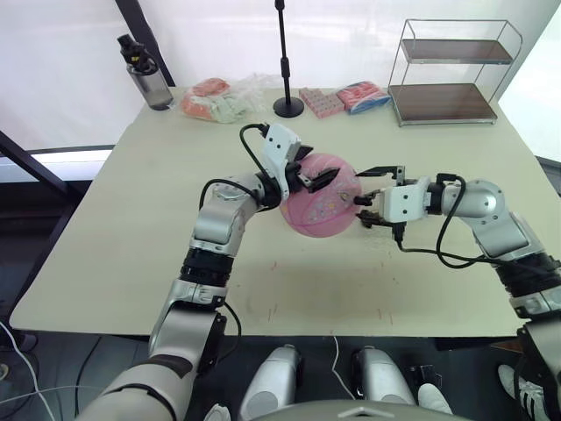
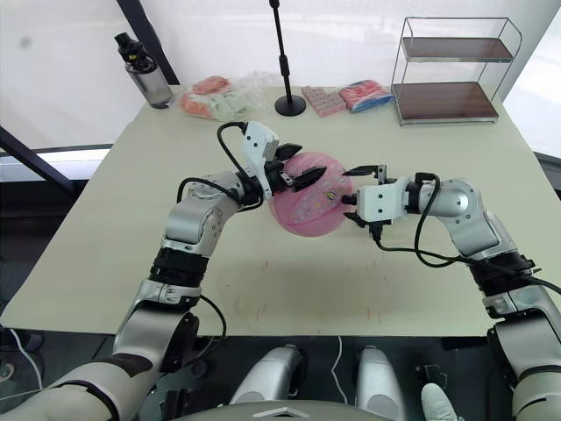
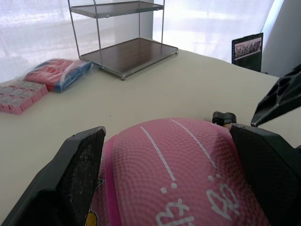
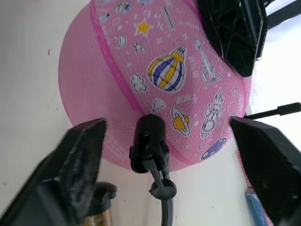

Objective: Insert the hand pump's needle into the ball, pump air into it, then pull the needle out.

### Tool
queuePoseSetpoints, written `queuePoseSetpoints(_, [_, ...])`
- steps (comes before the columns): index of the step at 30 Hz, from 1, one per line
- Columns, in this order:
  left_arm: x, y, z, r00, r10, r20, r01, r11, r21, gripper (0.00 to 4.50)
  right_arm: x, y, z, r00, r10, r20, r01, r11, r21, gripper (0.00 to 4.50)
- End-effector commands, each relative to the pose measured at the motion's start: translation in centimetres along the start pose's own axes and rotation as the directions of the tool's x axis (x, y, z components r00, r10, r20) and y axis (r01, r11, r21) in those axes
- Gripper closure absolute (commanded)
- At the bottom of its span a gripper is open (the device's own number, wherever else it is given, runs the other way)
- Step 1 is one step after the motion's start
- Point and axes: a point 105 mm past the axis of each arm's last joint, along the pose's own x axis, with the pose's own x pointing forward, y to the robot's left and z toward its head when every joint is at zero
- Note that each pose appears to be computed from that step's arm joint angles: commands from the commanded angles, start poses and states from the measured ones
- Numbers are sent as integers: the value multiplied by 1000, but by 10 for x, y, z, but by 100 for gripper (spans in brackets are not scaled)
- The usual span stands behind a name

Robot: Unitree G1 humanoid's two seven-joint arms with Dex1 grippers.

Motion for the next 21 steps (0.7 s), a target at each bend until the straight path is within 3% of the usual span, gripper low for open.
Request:
queuePoseSetpoints(1, [3,-12,-47,988,-30,-154,21,998,-58,0,0,-9,4,1000,-28,9,28,997,-66,208])
queuePoseSetpoints(5, [2,-11,-48,987,-26,-158,17,998,-56,0,0,-13,5,998,-55,27,57,996,-72,407])
queuePoseSetpoints(10, [1,-9,-55,983,-16,-182,7,999,-50,0,-4,-14,4,995,-85,50,88,994,-67,412])
queuePoseSetpoints(14, [-6,-4,-80,956,14,-292,-3,999,38,0,-11,-14,0,993,-106,47,109,992,-69,412])
queuePoseSetpoints(21, [-12,-5,-111,931,29,-365,-40,999,-24,0,-19,-10,-6,991,-125,46,127,992,-22,412])
